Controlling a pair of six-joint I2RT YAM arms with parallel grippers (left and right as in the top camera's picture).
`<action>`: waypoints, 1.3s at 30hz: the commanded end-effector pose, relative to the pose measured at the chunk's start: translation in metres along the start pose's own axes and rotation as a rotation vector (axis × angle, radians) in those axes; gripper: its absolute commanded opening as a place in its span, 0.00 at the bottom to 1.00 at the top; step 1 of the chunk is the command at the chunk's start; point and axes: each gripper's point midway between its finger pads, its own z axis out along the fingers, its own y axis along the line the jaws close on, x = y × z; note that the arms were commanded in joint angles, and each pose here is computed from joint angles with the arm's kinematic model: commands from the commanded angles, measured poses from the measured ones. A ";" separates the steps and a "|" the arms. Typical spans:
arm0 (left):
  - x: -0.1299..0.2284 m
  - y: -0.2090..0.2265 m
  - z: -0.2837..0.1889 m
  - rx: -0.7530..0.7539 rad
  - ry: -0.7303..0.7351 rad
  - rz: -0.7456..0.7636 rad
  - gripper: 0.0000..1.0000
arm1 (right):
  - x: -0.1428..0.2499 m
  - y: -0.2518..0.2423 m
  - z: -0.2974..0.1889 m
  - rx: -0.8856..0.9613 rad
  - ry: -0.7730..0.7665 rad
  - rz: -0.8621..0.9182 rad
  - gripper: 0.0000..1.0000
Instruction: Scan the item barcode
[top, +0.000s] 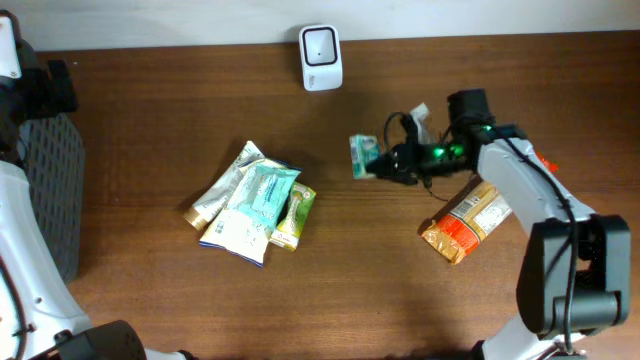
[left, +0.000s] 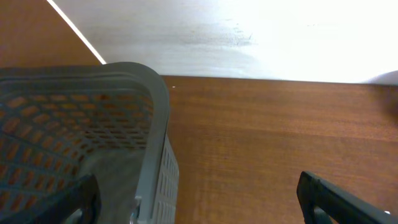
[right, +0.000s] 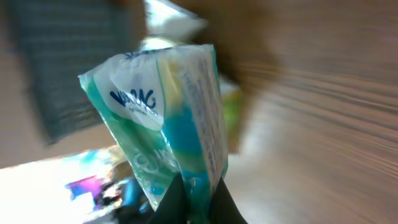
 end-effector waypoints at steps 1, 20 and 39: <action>-0.007 0.000 -0.008 -0.003 -0.024 0.020 0.99 | 0.007 0.074 -0.020 -0.378 0.064 -0.128 0.04; -0.007 0.000 -0.008 -0.003 -0.024 0.019 0.99 | -0.063 0.064 -0.025 0.716 -0.283 -0.290 0.04; -0.007 0.000 -0.008 -0.003 -0.024 0.019 0.99 | -0.289 0.036 0.065 1.767 -0.511 -1.251 0.04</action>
